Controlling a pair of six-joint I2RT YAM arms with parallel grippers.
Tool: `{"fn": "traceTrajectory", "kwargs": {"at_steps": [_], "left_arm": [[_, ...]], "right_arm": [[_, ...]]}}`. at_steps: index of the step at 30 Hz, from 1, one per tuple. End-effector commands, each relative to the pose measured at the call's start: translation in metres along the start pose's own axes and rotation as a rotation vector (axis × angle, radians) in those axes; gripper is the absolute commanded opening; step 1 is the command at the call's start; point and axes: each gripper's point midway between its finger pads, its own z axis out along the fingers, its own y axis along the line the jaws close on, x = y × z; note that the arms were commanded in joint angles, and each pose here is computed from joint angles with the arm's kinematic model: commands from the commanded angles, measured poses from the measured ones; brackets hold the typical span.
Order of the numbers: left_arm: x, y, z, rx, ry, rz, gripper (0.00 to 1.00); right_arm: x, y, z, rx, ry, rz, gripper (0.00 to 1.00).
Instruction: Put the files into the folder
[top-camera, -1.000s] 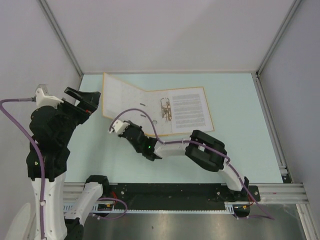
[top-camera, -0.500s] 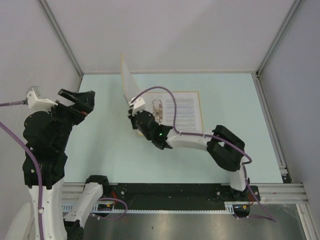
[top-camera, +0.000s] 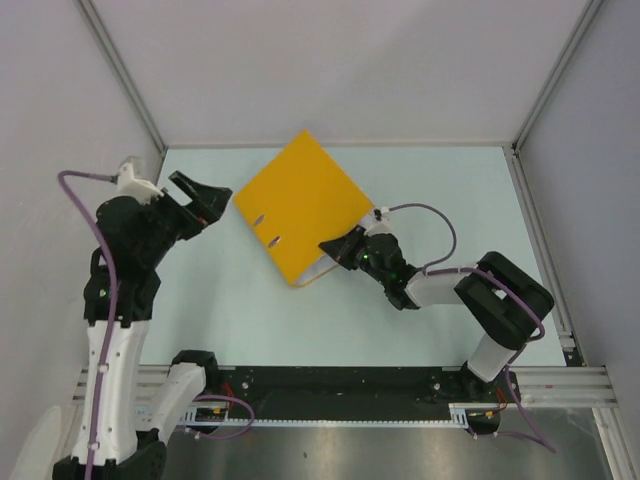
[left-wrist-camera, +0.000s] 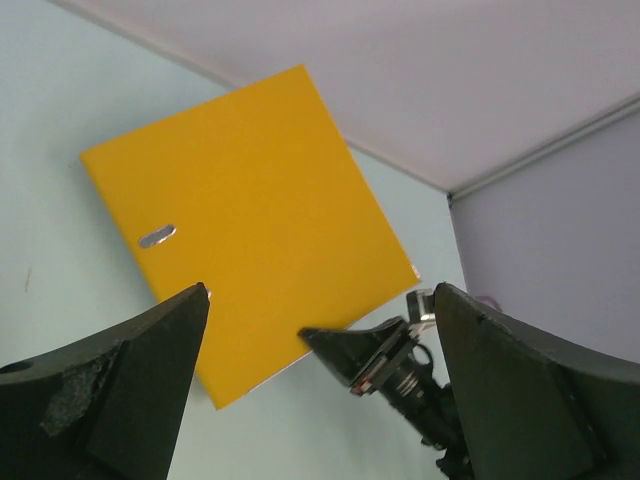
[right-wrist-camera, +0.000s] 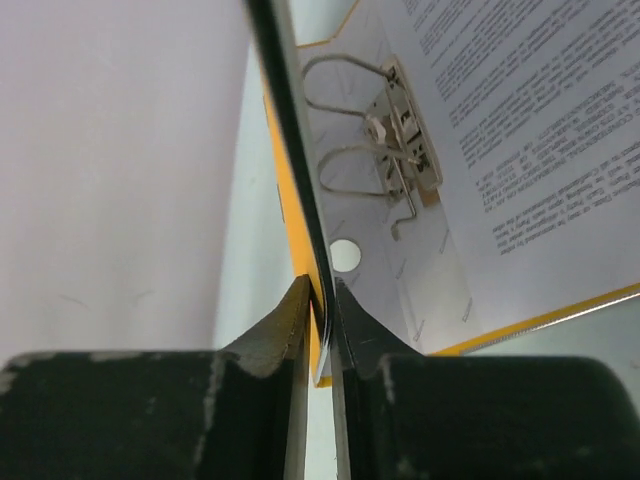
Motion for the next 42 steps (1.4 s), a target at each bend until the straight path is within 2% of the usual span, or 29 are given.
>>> {"fn": "traceTrajectory", "kwargs": {"at_steps": [1, 4, 12, 19, 22, 26, 28, 36, 39, 40, 42], "left_arm": [[0.034, -0.003, 0.024, 0.107, 0.132, 0.004, 1.0], [0.052, 0.007, 0.037, 0.099, 0.19, -0.01, 1.0], [0.101, 0.03, 0.06, 0.079, 0.334, -0.027, 0.99], [0.138, 0.045, 0.072, 0.06, 0.419, -0.037, 0.99], [0.143, 0.045, 0.074, 0.06, 0.424, -0.035, 0.99], [0.149, 0.048, 0.077, 0.05, 0.435, -0.038, 0.99], [0.155, 0.051, 0.079, 0.045, 0.453, -0.045, 0.99], [0.164, 0.048, 0.08, 0.059, 0.475, -0.057, 0.99], [0.165, 0.049, 0.078, 0.056, 0.478, -0.049, 0.99], [0.164, 0.048, 0.077, 0.059, 0.474, -0.048, 0.99], [0.165, 0.047, 0.077, 0.064, 0.478, -0.051, 0.99]], "right_arm": [[-0.028, -0.043, -0.015, 0.02, -0.03, 0.222, 0.0], [-0.038, -0.078, -0.014, 0.077, -0.015, 0.288, 0.0], [-0.053, -0.14, -0.01, 0.097, 0.004, 0.48, 0.0], [-0.048, -0.19, -0.015, 0.25, -0.023, 0.437, 0.0], [-0.043, -0.215, -0.027, 0.401, -0.034, 0.364, 0.0], [-0.042, -0.224, -0.044, 0.531, -0.049, 0.272, 0.0], [-0.055, -0.217, -0.051, 0.577, -0.113, 0.193, 0.0], [-0.045, -0.244, -0.08, 0.76, -0.113, 0.229, 0.0], [-0.042, -0.241, -0.081, 0.757, -0.092, 0.212, 0.0], [-0.044, -0.237, -0.077, 0.729, -0.086, 0.197, 0.01], [-0.048, -0.222, -0.069, 0.653, -0.069, 0.173, 0.17]]}}
